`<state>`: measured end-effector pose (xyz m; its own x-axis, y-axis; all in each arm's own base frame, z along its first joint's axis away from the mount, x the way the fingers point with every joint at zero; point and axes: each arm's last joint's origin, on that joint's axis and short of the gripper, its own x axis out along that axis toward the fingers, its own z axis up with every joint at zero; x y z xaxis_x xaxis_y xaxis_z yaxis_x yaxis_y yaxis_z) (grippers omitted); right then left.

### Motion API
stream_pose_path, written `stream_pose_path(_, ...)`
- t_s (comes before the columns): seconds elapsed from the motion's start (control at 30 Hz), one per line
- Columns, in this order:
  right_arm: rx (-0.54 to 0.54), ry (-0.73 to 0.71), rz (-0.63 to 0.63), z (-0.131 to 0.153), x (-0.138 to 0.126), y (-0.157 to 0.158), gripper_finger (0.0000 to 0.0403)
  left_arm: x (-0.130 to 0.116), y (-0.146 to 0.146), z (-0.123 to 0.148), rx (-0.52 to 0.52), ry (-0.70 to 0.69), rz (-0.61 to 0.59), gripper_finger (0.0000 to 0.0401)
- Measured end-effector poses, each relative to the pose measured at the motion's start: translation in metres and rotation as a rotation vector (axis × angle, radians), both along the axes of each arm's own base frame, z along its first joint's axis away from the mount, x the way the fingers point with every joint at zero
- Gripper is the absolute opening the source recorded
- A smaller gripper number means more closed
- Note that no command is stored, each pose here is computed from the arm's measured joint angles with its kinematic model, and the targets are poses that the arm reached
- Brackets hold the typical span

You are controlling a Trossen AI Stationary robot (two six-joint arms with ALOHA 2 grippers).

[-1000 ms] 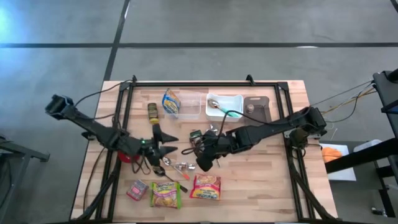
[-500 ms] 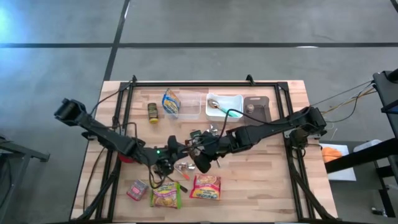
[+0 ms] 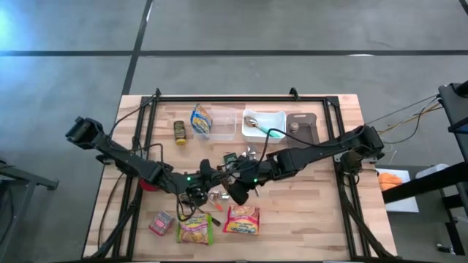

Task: Pick & Place Food Item
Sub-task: Put the orange seasoning bag into the black bin

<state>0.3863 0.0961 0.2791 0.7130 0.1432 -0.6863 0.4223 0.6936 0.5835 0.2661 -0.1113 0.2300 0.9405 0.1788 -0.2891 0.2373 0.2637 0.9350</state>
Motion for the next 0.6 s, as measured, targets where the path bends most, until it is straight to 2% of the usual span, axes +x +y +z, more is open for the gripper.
stream_pose_path(0.3, -0.007, -0.002, 0.008, 0.0000, 0.0000, 0.0000, 0.0008, -0.0004, 0.0002, -0.0012, -0.006, 0.009, 0.003, 0.0024)
stream_pose_path(0.37, -0.015, -0.004, 0.016, 0.0001, 0.0001, 0.0001, 0.0008, -0.0004, 0.0002, -0.0010, -0.006, 0.009, 0.003, 0.0012)
stream_pose_path(0.6, -0.053, -0.015, 0.053, 0.0003, 0.0000, 0.0011, 0.0008, -0.0011, 0.0018, -0.0010, 0.013, 0.008, 0.049, 0.0012)
